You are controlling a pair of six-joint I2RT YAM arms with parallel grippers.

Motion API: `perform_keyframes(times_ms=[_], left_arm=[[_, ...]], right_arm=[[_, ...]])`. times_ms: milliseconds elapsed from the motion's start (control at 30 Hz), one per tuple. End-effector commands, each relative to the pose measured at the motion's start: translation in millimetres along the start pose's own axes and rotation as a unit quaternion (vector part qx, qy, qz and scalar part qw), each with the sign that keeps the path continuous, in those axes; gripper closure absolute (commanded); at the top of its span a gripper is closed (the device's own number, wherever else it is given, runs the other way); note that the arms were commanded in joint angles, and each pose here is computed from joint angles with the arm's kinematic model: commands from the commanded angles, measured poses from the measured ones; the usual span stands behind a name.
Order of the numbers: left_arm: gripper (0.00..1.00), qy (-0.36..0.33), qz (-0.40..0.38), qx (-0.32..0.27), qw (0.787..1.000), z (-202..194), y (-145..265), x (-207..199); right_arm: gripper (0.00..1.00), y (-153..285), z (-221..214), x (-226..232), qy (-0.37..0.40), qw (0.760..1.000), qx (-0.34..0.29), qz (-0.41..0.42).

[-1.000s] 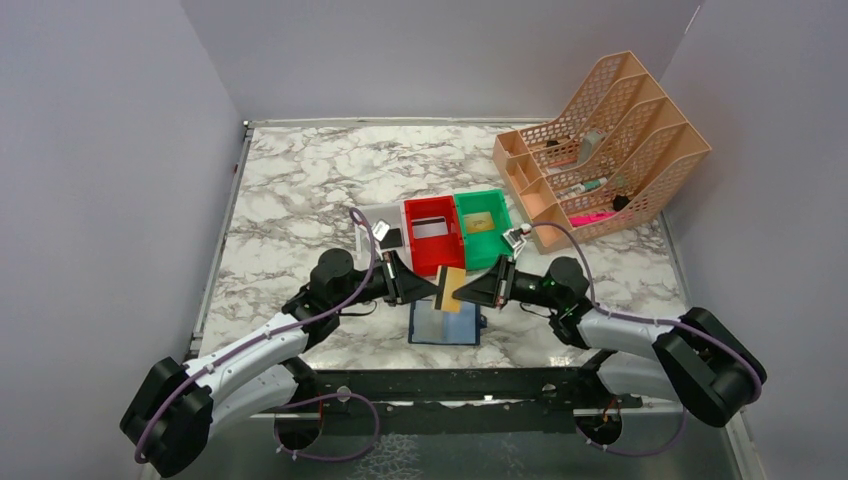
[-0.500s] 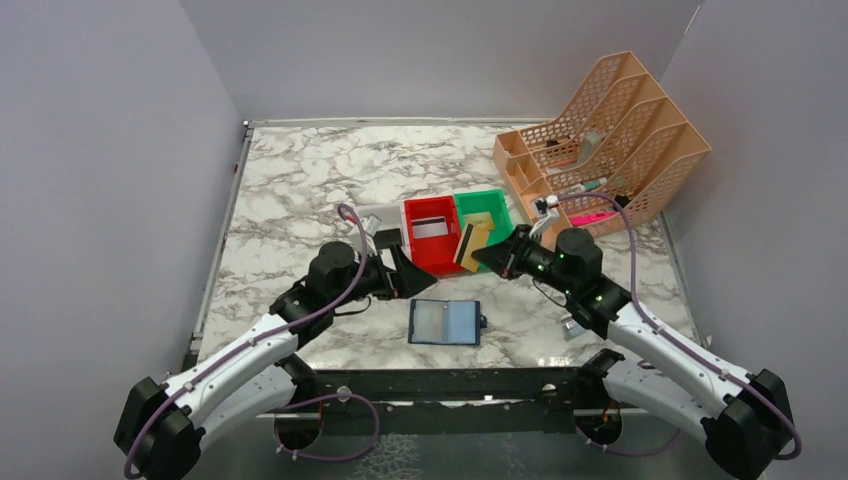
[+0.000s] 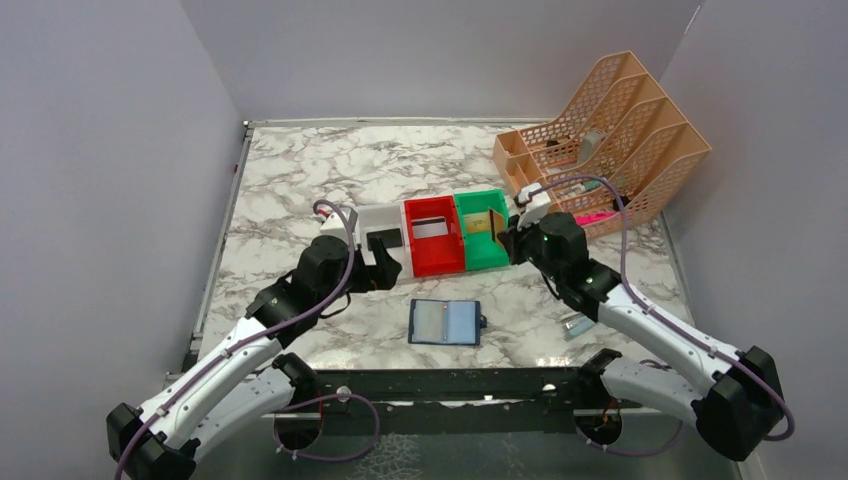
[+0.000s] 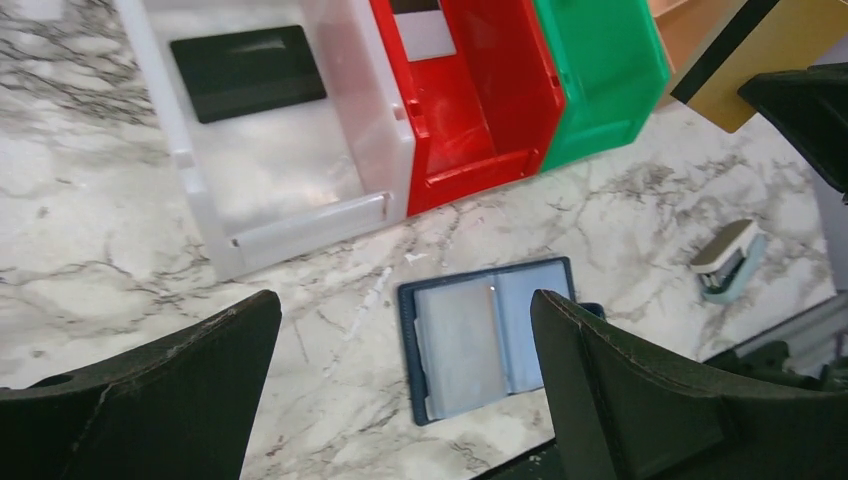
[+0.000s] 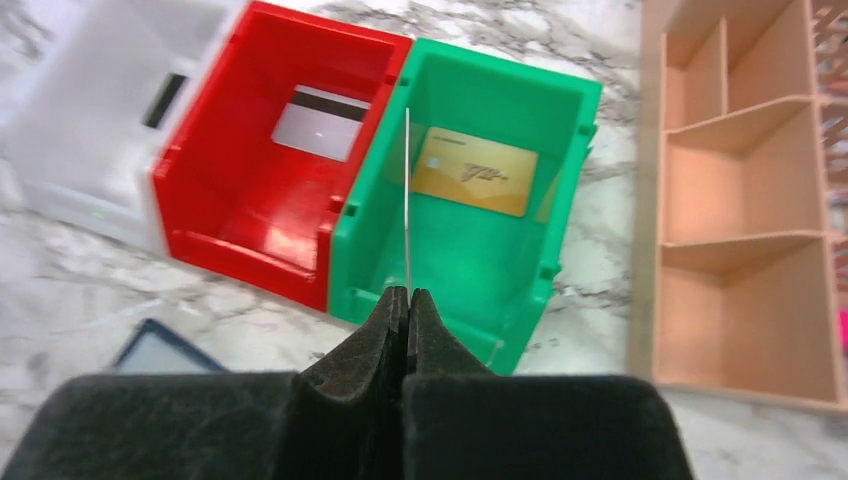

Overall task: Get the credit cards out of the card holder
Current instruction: Remove the credit card from the card holder, then place the credit card in the storage box.

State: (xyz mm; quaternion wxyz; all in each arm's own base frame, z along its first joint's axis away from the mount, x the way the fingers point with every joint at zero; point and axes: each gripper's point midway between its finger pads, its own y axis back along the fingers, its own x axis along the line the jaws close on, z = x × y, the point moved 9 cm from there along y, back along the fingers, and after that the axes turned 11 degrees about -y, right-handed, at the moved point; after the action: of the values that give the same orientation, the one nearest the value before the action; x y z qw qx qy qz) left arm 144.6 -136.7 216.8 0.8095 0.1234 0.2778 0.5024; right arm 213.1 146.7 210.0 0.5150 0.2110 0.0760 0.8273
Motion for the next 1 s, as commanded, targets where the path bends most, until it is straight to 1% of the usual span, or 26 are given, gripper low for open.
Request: perform_keyframes(times_ms=[0, 67, 133, 233, 267, 333, 400, 500, 600, 700, 800, 967], left_arm=[[0.01, -0.075, 0.078, -0.004, 0.994, 14, 8, 14], [0.01, -0.097, 0.094, -0.001, 0.991, 15, 9, 19], [0.01, -0.112, 0.107, 0.000, 0.988, 13, 9, 23], [0.01, -0.130, 0.117, 0.009, 0.984, 4, 8, 30], [0.01, -0.124, 0.128, 0.011, 0.984, 1, 7, 32], [0.01, -0.112, 0.135, 0.013, 0.984, -2, 7, 34], [0.01, -0.118, 0.119, 0.015, 0.986, -3, 6, 32], [0.01, -0.121, 0.121, 0.016, 0.985, -2, 5, 32], [0.01, -0.124, 0.121, 0.017, 0.985, -1, 3, 31], [0.01, -0.129, 0.113, 0.022, 0.985, -2, 0, 30], [0.01, -0.132, 0.112, 0.031, 0.984, -3, -4, 29], [0.01, -0.134, 0.109, 0.032, 0.984, -3, -4, 29]], right_arm=[[0.99, -18, 15, -15, 0.170, 0.984, 0.019, -0.039], [0.99, -25, 13, -18, 0.217, 0.975, 0.037, -0.039], [0.99, -31, 15, -20, 0.249, 0.967, 0.020, -0.040], [0.99, -37, 19, -20, 0.299, 0.954, -0.015, -0.020], [0.99, -40, 19, -19, 0.316, 0.949, -0.018, -0.010], [0.99, -49, 15, -21, 0.353, 0.935, -0.008, -0.002], [0.99, -59, 11, -24, 0.395, 0.919, 0.009, -0.002], [0.99, -73, 3, -29, 0.435, 0.900, 0.028, -0.004], [0.99, -82, -1, -30, 0.454, 0.891, 0.023, 0.003], [0.99, -92, 2, -27, 0.451, 0.892, 0.011, 0.011], [0.99, -104, 3, -26, 0.452, 0.892, 0.018, 0.010], [0.99, -117, -4, -32, 0.479, 0.877, 0.030, -0.007]])
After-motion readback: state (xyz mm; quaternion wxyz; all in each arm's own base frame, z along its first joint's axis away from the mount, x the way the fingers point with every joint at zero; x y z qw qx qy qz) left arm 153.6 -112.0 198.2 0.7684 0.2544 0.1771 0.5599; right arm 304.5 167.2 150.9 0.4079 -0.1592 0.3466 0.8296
